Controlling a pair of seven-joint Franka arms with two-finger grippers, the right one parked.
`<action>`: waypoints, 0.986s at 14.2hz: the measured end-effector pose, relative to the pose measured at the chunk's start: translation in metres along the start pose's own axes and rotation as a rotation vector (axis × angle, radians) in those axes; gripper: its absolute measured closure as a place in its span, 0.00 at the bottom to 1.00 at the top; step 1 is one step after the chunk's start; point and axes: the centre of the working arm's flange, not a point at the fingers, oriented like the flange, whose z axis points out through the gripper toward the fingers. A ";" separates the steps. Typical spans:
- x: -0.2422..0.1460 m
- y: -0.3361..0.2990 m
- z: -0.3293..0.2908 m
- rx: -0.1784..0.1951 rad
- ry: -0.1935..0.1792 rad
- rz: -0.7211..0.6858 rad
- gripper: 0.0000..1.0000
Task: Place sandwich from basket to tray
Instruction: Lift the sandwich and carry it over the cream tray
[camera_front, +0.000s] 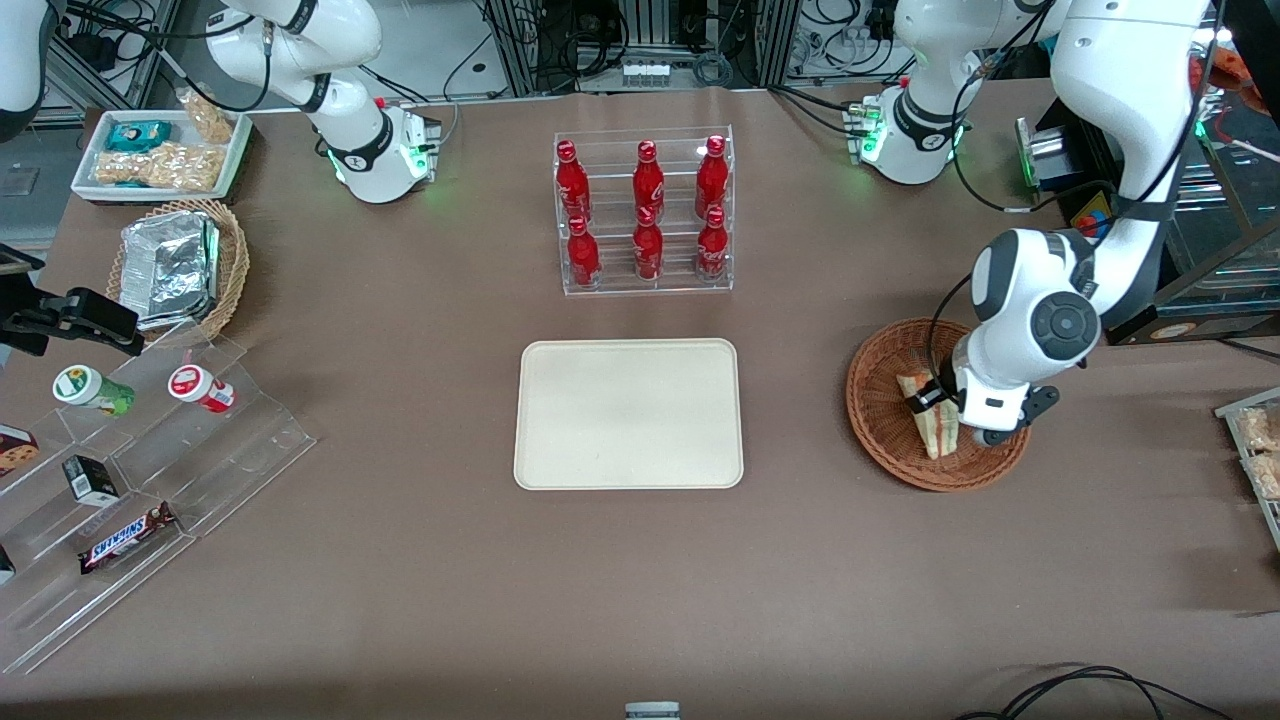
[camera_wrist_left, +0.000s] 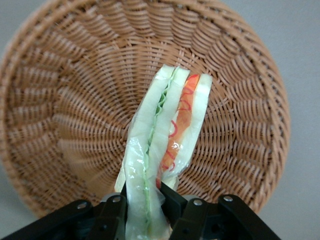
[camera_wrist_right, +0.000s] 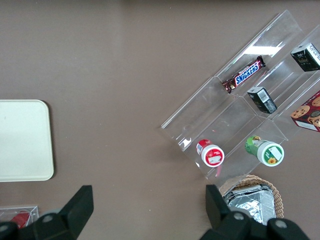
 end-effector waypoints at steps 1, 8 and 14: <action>0.003 0.002 -0.016 0.008 -0.002 0.003 0.83; -0.055 0.070 -0.100 0.024 0.004 0.172 0.86; -0.173 0.197 -0.079 0.011 -0.008 0.377 0.86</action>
